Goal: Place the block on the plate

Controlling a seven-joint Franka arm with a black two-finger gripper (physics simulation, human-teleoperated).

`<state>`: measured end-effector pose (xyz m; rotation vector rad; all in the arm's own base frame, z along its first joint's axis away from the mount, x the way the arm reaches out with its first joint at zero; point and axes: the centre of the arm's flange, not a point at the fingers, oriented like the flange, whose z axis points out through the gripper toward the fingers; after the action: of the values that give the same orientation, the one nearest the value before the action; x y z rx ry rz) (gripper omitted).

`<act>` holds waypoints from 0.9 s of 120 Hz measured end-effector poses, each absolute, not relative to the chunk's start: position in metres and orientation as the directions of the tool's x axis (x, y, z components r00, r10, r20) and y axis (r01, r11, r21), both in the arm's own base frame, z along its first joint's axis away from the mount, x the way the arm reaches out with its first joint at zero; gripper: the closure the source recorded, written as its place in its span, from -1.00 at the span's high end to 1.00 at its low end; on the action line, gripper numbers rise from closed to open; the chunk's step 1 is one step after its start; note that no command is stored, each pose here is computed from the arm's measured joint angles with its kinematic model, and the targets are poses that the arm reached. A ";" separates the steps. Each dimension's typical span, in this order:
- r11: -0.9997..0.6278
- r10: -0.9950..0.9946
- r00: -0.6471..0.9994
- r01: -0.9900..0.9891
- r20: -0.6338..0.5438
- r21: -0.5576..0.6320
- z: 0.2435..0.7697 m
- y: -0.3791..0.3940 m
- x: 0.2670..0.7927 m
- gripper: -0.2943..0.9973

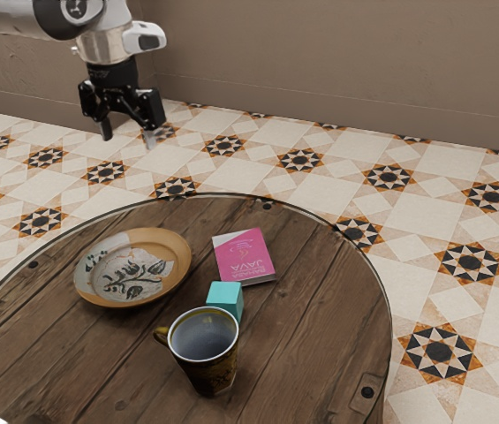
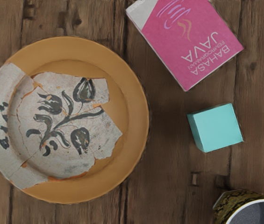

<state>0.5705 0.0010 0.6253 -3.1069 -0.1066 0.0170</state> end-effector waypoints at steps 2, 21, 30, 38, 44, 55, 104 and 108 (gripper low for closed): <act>-0.997 0.073 0.997 0.073 -0.011 -0.033 0.624 0.003 0.572 0.54; -0.998 0.053 0.998 0.052 -0.021 -0.027 0.608 -0.019 0.587 0.54; -0.999 0.037 0.998 0.036 -0.057 -0.024 0.579 -0.035 0.604 0.54; -0.999 0.041 0.996 0.040 -0.085 -0.014 0.553 -0.041 0.616 0.54; -0.999 0.047 0.994 0.047 -0.102 -0.005 0.537 -0.049 0.623 0.54; -0.997 0.074 0.989 0.075 -0.130 0.007 0.502 -0.062 0.637 0.54; -0.977 0.204 0.964 0.212 -0.171 0.026 0.389 -0.090 0.643 0.54; -0.976 0.211 0.963 0.218 -0.169 0.026 0.387 -0.091 0.639 0.54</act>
<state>0.6386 -0.0912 0.3868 -3.1562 -0.3450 0.2644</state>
